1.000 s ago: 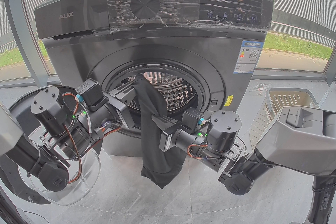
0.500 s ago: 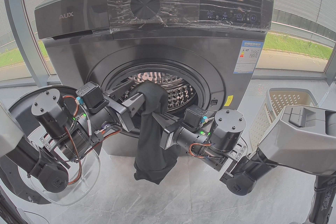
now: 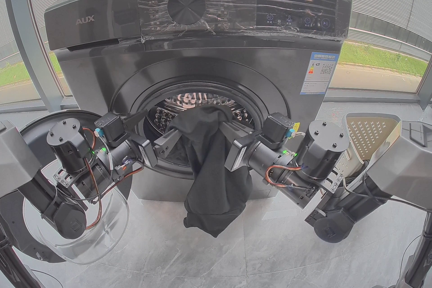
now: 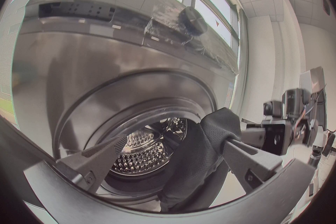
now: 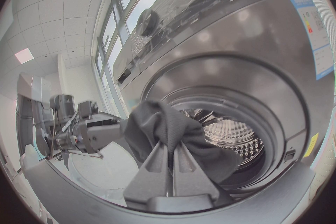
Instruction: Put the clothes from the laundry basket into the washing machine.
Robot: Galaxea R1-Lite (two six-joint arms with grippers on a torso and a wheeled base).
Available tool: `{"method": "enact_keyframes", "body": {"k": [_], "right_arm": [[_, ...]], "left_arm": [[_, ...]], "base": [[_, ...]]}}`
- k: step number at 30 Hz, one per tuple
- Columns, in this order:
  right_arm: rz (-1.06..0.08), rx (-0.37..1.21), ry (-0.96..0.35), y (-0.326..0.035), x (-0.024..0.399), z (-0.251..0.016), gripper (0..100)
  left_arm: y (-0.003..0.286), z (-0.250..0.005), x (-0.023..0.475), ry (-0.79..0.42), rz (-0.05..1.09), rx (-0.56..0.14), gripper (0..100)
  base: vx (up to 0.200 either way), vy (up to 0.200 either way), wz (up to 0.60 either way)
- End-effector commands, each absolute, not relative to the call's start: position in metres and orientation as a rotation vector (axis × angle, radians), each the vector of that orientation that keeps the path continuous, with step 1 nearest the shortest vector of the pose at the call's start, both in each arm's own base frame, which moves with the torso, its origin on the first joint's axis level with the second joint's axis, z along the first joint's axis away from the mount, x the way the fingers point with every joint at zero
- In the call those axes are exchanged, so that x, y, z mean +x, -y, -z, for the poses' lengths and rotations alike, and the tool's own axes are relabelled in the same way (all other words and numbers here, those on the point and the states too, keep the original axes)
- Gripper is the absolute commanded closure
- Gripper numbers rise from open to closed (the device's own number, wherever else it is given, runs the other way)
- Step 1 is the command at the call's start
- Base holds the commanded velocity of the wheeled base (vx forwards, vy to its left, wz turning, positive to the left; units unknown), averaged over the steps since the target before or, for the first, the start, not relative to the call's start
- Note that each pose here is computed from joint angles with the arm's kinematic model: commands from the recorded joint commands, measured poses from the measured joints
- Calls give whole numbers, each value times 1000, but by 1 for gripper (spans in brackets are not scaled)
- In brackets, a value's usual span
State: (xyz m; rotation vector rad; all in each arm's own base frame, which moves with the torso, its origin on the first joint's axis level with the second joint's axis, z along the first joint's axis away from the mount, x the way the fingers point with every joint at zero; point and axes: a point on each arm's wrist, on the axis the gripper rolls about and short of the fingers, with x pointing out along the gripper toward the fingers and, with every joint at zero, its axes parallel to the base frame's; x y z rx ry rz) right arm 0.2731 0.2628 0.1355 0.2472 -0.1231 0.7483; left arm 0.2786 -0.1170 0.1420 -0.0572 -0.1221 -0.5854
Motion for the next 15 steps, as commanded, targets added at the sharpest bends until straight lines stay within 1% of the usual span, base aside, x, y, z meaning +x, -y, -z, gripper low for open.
{"method": "enact_keyframes", "body": {"k": [1, 8, 11, 15], "right_arm": [[-721, 264, 161, -254, 273, -149, 100], [-695, 273, 173, -254, 276, -154, 100], [-682, 280, 185, -255, 278, -157, 100], [-679, 282, 194, -254, 278, -161, 100]], "left_arm": [[112, -118, 282, 32, 581, -48, 0], [111, -86, 277, -102, 612, -27, 0], [111, -74, 276, -147, 610, -23, 0], [111, -66, 276, -178, 613, -16, 0]], "base": [[0, 0, 0], [0, 0, 0], [0, 0, 0], [0, 0, 0]]}}
